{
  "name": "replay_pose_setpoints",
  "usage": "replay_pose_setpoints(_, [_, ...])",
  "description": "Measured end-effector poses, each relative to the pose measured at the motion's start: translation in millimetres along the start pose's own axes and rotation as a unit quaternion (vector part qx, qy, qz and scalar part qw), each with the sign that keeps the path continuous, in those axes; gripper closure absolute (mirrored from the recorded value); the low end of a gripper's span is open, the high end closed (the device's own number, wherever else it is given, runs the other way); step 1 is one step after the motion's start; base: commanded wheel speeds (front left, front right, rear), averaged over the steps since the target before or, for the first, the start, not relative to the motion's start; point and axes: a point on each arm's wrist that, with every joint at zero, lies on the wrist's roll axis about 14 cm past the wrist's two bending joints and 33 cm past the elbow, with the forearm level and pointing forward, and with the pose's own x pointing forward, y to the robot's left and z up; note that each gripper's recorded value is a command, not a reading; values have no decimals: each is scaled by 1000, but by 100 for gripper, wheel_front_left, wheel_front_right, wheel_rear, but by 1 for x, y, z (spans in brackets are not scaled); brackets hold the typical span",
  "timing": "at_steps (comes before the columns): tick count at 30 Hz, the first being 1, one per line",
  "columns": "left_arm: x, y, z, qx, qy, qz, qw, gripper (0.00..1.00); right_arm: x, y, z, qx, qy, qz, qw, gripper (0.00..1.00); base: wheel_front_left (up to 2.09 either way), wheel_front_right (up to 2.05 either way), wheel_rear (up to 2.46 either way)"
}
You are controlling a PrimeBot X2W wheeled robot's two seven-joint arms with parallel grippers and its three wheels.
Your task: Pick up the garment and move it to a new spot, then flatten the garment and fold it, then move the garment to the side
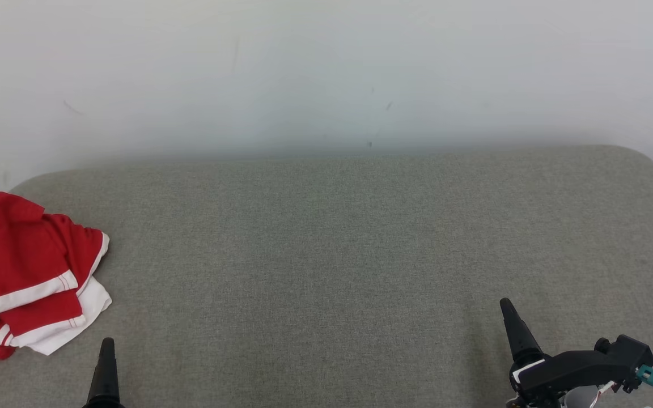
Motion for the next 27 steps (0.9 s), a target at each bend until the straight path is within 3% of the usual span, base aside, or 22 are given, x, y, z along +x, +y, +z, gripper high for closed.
replay_pose_setpoints(14, [-4,-6,-3,132,0,-15,991,0,1,7,-10,-120,8,10,993,0,0,0,0])
replay_pose_setpoints(27, [-7,-16,-4,278,-8,-44,959,0,0,7,-8,-238,-4,14,971,0,0,0,0])
